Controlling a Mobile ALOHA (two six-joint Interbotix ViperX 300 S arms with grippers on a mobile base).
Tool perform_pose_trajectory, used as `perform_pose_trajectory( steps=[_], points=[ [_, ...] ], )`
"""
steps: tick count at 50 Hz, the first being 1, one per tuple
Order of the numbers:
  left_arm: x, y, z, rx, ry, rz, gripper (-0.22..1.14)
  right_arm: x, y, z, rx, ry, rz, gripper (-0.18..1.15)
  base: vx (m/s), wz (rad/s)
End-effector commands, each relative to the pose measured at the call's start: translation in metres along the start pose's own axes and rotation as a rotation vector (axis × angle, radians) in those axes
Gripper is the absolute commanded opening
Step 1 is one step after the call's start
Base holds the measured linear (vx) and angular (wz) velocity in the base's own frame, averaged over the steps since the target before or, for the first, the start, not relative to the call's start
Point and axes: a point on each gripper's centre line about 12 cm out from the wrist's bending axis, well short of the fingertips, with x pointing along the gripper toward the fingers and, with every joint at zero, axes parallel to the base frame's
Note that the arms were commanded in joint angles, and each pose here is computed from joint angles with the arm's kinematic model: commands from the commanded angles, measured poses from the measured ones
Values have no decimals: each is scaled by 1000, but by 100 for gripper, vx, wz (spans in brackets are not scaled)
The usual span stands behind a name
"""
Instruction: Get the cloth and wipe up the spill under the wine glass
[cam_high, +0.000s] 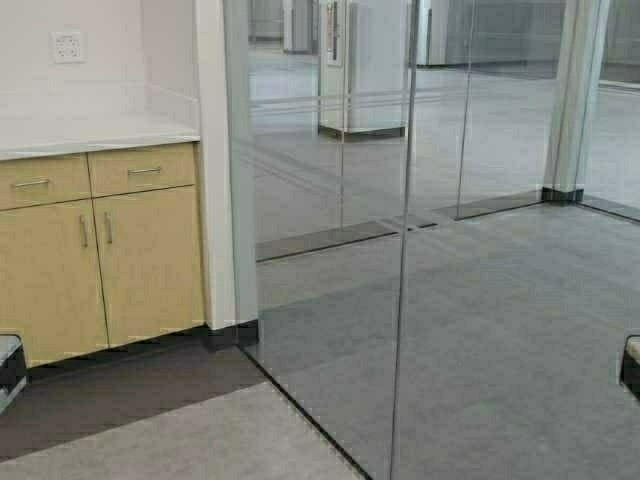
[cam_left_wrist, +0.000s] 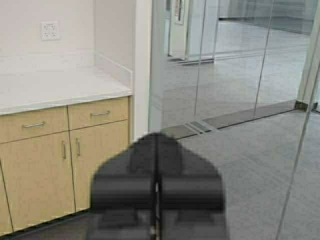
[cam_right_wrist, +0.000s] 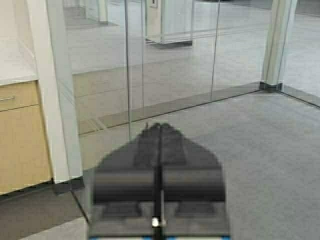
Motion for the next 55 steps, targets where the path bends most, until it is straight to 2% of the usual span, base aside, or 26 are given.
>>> perform_pose_trajectory(
  steps=[1,30,42,55],
  points=[
    [2,0,2,8,-6,0,2,3,1,11,2,-31,4,6,10,-3],
    [-3,1,-6,-9,6,1,2,1,1,15,33,-51,5,6,16,7],
    [-14,1,-8,-20,-18,0,2,1,1,14,50,-50,7,6,23,27],
    [-17,1,-11,-29,-6,1,2,0,1,13,50,-47,7,6,25,41]
  ],
)
